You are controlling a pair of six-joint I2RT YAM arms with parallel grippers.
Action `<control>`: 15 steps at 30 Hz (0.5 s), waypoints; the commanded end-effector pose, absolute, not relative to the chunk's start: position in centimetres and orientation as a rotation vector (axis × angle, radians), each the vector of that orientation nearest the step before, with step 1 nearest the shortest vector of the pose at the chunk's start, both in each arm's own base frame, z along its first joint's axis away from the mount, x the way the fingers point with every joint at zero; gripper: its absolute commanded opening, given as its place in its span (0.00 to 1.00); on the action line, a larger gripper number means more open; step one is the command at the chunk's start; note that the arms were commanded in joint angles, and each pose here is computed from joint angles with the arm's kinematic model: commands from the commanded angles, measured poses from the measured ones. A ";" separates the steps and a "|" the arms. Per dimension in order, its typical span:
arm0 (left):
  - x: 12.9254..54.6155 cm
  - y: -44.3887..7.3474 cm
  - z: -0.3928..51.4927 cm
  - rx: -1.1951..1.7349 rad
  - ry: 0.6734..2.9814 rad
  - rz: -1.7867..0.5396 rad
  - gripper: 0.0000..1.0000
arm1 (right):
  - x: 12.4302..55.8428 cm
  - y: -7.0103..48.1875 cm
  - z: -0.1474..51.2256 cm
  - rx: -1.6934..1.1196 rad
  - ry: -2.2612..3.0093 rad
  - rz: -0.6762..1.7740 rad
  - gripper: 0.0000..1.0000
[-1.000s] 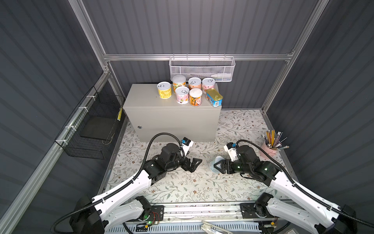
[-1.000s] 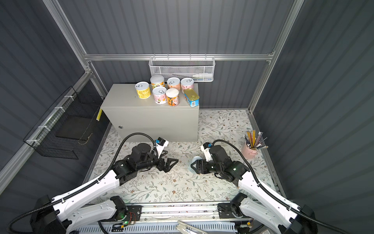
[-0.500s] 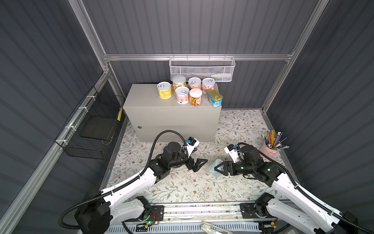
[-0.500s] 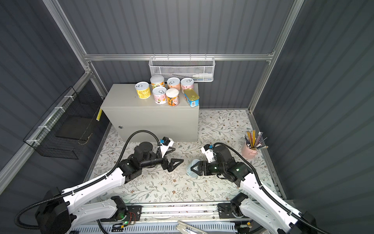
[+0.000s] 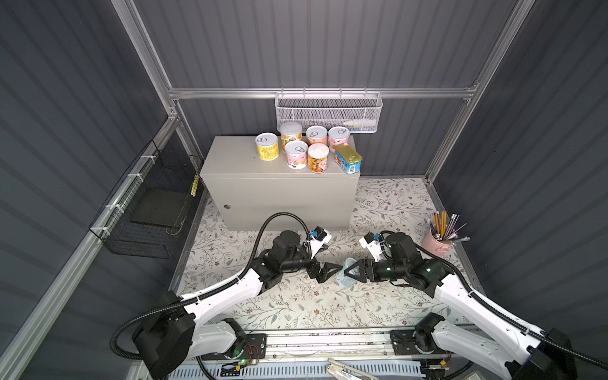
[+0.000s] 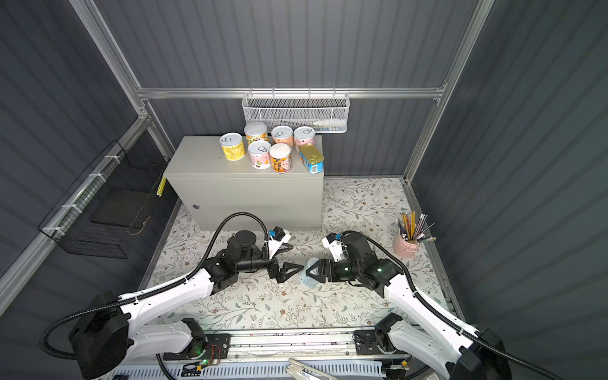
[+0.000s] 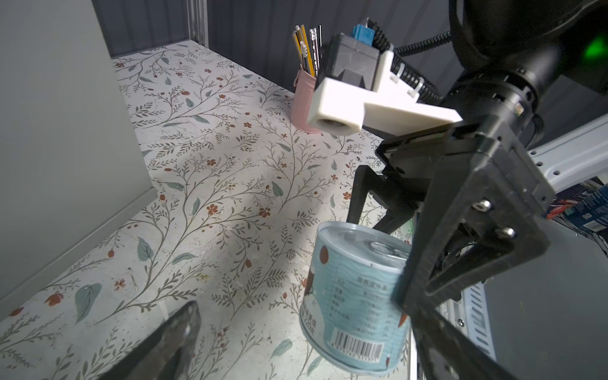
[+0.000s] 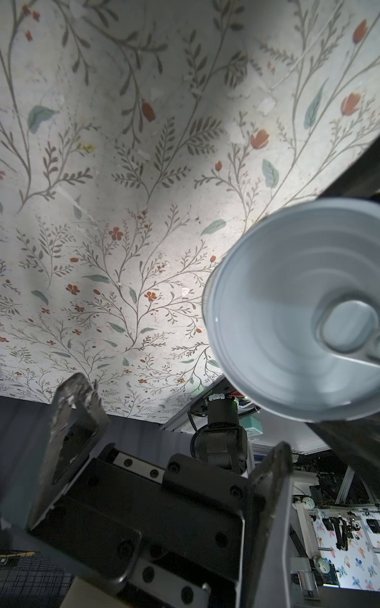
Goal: Place and organize the canned foods onto the counter
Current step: 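Close the left gripper around the pale blue can beside the right gripper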
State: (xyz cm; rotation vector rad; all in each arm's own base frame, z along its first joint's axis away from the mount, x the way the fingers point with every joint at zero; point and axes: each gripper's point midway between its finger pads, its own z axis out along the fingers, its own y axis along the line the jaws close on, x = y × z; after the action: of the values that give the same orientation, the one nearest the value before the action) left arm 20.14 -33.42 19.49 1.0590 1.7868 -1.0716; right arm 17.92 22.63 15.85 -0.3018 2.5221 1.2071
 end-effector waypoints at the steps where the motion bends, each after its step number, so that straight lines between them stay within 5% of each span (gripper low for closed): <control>1: 19.1 -34.1 19.4 1.121 1.728 -1.131 0.99 | 18.9 23.8 19.0 -0.362 2.404 1.278 0.59; 15: 17.4 -34.3 18.3 1.199 1.716 -1.211 0.99 | 20.3 24.6 19.5 -0.395 2.411 1.287 0.59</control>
State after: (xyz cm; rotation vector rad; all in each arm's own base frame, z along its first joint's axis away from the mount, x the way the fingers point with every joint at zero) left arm 18.61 -34.24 18.25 1.1439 1.7671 -1.1778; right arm 19.56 23.36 16.21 -0.3075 2.5398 1.2071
